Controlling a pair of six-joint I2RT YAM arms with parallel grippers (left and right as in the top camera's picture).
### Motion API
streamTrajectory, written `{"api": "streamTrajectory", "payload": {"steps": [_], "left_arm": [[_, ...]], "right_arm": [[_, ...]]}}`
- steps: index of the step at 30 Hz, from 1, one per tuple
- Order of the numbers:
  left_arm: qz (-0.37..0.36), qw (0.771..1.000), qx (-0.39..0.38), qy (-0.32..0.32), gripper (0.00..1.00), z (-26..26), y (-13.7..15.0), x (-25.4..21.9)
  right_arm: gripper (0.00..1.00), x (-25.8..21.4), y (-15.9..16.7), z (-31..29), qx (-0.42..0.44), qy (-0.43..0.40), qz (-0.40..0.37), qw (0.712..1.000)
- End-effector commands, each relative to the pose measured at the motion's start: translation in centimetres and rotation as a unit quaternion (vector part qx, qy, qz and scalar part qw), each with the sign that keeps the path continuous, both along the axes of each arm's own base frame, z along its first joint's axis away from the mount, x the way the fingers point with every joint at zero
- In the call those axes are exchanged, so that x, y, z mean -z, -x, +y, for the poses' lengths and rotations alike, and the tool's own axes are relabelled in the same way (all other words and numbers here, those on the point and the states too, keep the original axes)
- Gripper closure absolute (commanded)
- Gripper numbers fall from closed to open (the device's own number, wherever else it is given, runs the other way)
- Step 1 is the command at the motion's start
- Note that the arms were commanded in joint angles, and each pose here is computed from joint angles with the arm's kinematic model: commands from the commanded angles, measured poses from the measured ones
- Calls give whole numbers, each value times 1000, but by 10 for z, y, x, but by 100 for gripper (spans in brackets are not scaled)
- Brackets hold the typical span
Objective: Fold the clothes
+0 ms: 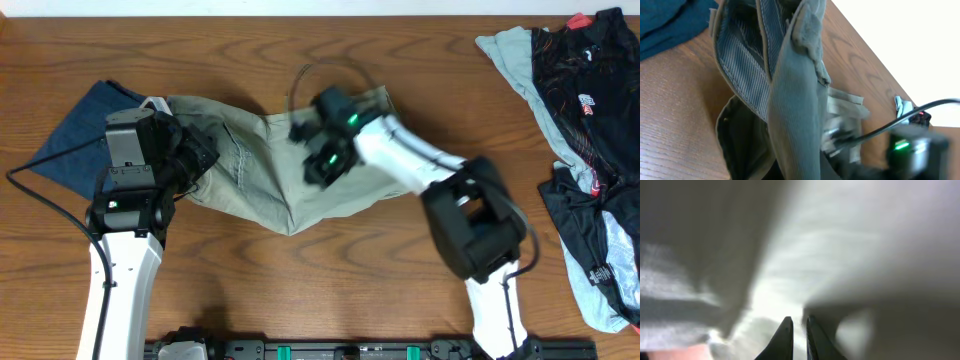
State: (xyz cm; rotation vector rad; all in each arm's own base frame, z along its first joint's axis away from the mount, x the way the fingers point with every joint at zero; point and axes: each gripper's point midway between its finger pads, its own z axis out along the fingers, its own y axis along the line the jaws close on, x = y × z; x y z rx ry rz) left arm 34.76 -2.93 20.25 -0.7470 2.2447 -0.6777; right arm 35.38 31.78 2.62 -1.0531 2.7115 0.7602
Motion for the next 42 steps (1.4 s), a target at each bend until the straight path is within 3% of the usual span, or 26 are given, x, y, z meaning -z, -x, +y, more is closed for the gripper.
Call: {"api": "streamTrajectory", "payload": {"steps": [1,4,10,16,22,33,42], "left_arm": [[-30,999,-11,-24,94,9,-8,-21],[-29,999,-20,-33,94,13,-8,-20],[-27,999,-16,-30,94,11,-8,-18],[-20,999,-8,-27,94,5,-9,-14],[-24,1000,11,-13,94,-16,-11,-16],[-70,993,38,83,94,-88,-24,-45],[-45,991,79,102,94,-136,-31,-22]], "right_arm": [[88,-49,-57,-50,78,16,-68,995],[85,-47,-71,-94,123,47,-60,989],[86,-13,-67,-181,192,150,-8,970],[86,19,-46,-209,214,169,33,961],[90,47,-18,-213,215,182,65,957],[92,59,11,-182,197,184,91,959],[92,59,26,-148,160,186,87,966]]}}
